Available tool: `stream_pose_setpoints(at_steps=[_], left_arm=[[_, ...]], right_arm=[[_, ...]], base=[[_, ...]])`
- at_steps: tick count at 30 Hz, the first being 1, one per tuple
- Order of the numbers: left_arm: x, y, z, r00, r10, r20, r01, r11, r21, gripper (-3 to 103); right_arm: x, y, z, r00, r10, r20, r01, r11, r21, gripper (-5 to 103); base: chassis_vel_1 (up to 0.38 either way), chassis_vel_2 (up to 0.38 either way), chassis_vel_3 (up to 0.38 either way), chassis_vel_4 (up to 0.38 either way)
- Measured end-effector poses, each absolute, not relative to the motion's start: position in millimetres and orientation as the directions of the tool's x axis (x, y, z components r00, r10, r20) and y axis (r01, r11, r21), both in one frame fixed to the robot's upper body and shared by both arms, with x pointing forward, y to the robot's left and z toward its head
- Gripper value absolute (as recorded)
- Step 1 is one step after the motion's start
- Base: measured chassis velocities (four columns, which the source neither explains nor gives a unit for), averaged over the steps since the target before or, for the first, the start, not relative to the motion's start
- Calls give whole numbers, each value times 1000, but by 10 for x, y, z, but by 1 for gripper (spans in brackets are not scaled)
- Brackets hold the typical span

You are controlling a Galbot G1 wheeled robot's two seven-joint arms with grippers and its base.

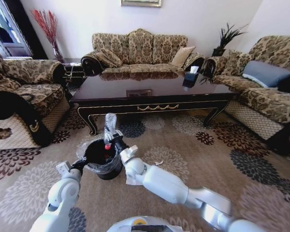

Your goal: Move to the front of the table and pick up the trash from the floor, then place it into the trash bin.

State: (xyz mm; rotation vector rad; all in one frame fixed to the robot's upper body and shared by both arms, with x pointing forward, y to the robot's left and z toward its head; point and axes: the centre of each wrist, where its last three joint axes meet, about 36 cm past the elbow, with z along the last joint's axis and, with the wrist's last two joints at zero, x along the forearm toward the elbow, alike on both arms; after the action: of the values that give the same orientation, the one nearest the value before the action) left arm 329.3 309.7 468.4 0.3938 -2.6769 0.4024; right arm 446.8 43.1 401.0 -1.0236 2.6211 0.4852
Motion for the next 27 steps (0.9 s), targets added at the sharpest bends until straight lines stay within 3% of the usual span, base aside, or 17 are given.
stream_pose_setpoints(at_steps=[5, 8, 10, 14, 16, 18, 21, 23, 27], left_arm=[[3250, 3110, 4735, -882, -218, 417, -330, 919, -217, 3], [3225, 3114, 4768, -885, -222, 410, -331, 919, -217, 3], [3219, 3114, 4775, -885, -223, 409, -331, 918, -217, 3], [3177, 3116, 4822, -888, -229, 398, -334, 917, -217, 3], [3172, 3115, 4826, -888, -230, 397, -334, 917, -217, 3], [3158, 3113, 4832, -888, -233, 396, -336, 916, -216, 3], [3151, 3110, 4835, -888, -234, 395, -337, 916, -216, 3], [3144, 3109, 4836, -888, -236, 394, -339, 916, -215, 3], [3136, 3108, 4843, -889, -238, 392, -341, 915, -216, 3]], right_arm=[[4412, 440, 3966, -705, -604, -372, -695, 694, 190, 24], [4366, 411, 3914, -707, -608, -361, -693, 698, 181, 40], [4361, 405, 3907, -707, -608, -360, -692, 699, 179, 40], [4306, 336, 3860, -702, -619, -352, -699, 693, 175, 61], [4299, 328, 3857, -702, -620, -352, -700, 692, 176, 61], [4272, 297, 3838, -702, -620, -349, -699, 693, 176, 72], [4254, 282, 3833, -703, -620, -349, -699, 693, 177, 78], [4216, 260, 3829, -701, -622, -349, -701, 690, 180, 93], [4218, 240, 3836, -709, -614, -347, -694, 696, 186, 99]], base=[[0, 0, 0, 0], [0, 0, 0, 0], [0, 0, 0, 0], [0, 0, 0, 0], [0, 0, 0, 0], [0, 0, 0, 0], [0, 0, 0, 0], [0, 0, 0, 0], [0, 0, 0, 0]])
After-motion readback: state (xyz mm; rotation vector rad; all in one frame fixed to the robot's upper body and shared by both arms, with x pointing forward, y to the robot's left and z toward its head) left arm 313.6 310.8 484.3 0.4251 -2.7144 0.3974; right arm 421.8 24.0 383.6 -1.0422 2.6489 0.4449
